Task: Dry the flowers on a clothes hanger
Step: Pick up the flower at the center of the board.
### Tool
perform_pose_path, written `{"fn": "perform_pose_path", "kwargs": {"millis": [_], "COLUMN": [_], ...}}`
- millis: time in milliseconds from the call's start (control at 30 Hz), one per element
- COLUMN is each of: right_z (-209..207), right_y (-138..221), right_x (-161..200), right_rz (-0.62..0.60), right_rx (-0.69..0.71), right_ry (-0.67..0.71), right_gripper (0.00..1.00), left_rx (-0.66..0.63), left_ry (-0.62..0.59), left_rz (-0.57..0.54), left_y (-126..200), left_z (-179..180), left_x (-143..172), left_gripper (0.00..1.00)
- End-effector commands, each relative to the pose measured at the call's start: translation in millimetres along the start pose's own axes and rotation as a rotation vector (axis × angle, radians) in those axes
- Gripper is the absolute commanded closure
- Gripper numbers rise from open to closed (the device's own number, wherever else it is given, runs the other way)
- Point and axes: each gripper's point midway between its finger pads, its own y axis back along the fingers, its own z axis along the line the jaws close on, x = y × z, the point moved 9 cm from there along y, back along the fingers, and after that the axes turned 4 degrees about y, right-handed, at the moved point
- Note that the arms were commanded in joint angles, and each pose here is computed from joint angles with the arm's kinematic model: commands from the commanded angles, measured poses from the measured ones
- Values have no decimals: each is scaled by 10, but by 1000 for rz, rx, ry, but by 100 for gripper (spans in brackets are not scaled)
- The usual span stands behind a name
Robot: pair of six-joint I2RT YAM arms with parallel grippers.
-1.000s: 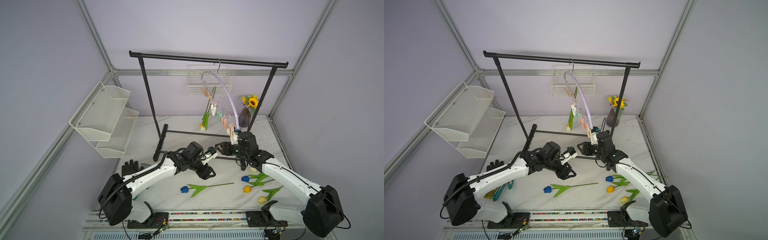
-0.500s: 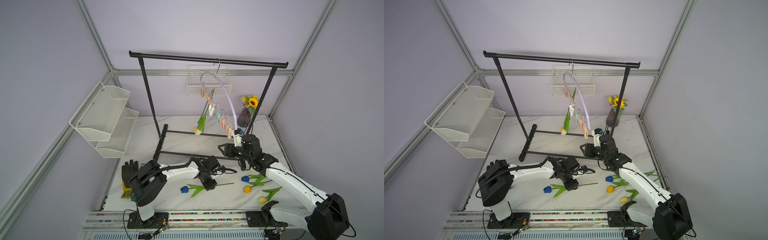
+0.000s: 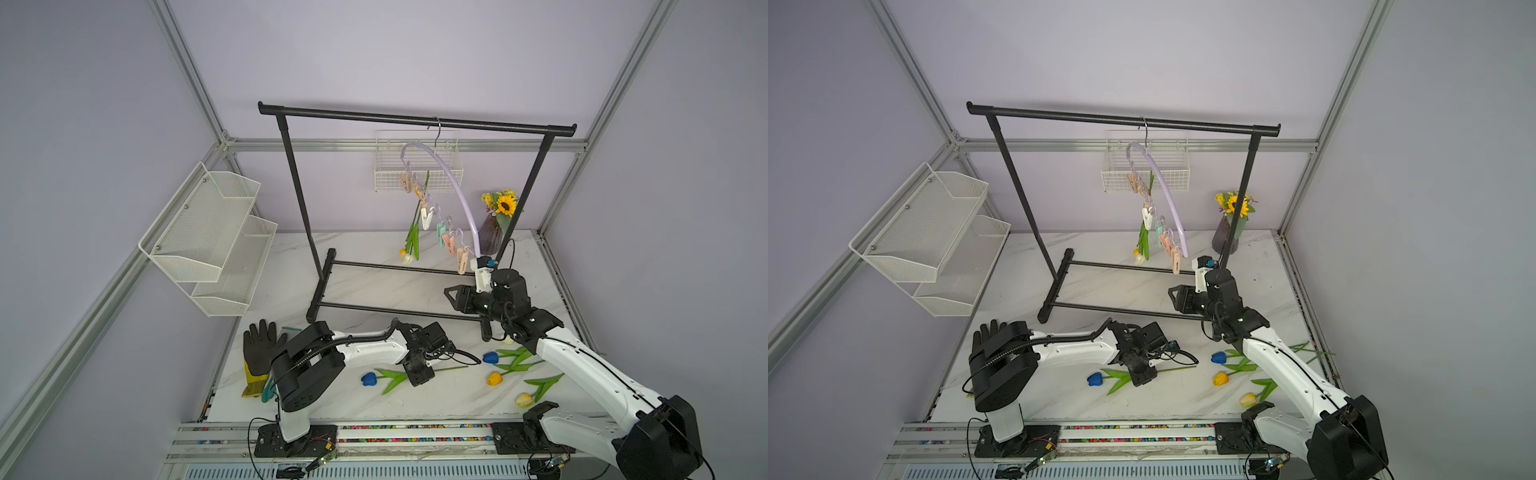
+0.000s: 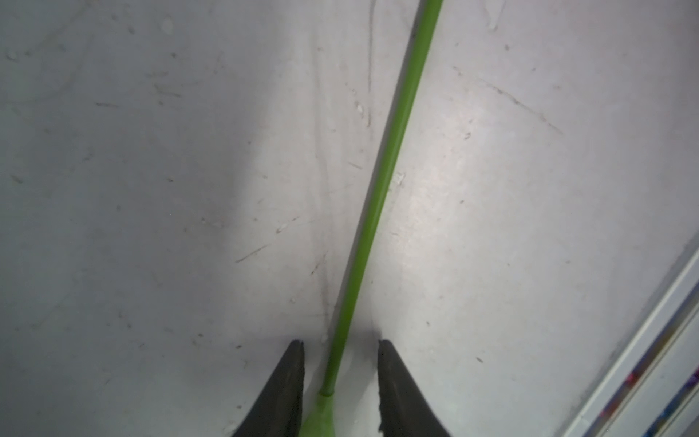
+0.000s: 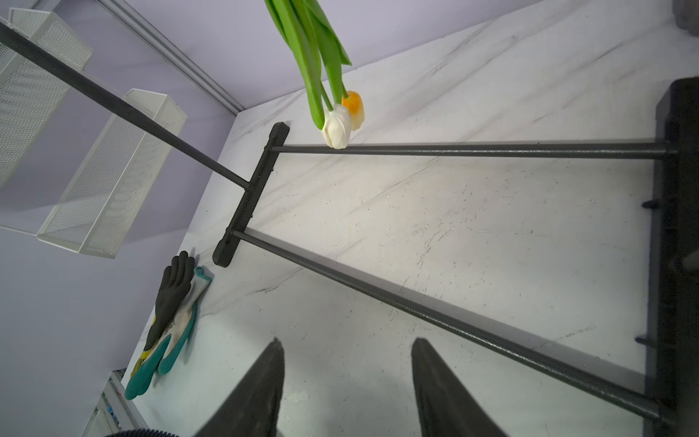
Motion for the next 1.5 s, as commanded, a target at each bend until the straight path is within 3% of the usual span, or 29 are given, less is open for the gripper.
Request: {"fn": "perform_pose_path", "kwargs": {"millis": [0,300,567,800,1100,1333,1467], "right_z": [-74,-104,-98,-106,-56,156,292], "right_y": [59,56,68,124,274,464,475], "right_x": [37,64,41,29,-28,-174,-194], "right_rz": [-6,1,-10,-34,-128,-250,-261], "right_rx": [66,76,72,85,55,-124,-284], "right_ry": [-1,-3,-10,-20,-29,14,56], "right_gripper": [44,44,44,45,45,40,35], "left_rx": [-29,-67,-121,-174,-253,-314,-297], "left_ry": [-28,-57,-90,-95,13,213,338], "left_rz": [44,66,27,-10,-177,-333,-499], "left_y": [-46,-60,125,336,748,1194,1519], "left_z": [14,37,69,104,260,611,743], "left_x": [25,31,-10,-19,-37,23,98], "left_gripper": [74,86,97,100,100,100,100]}}
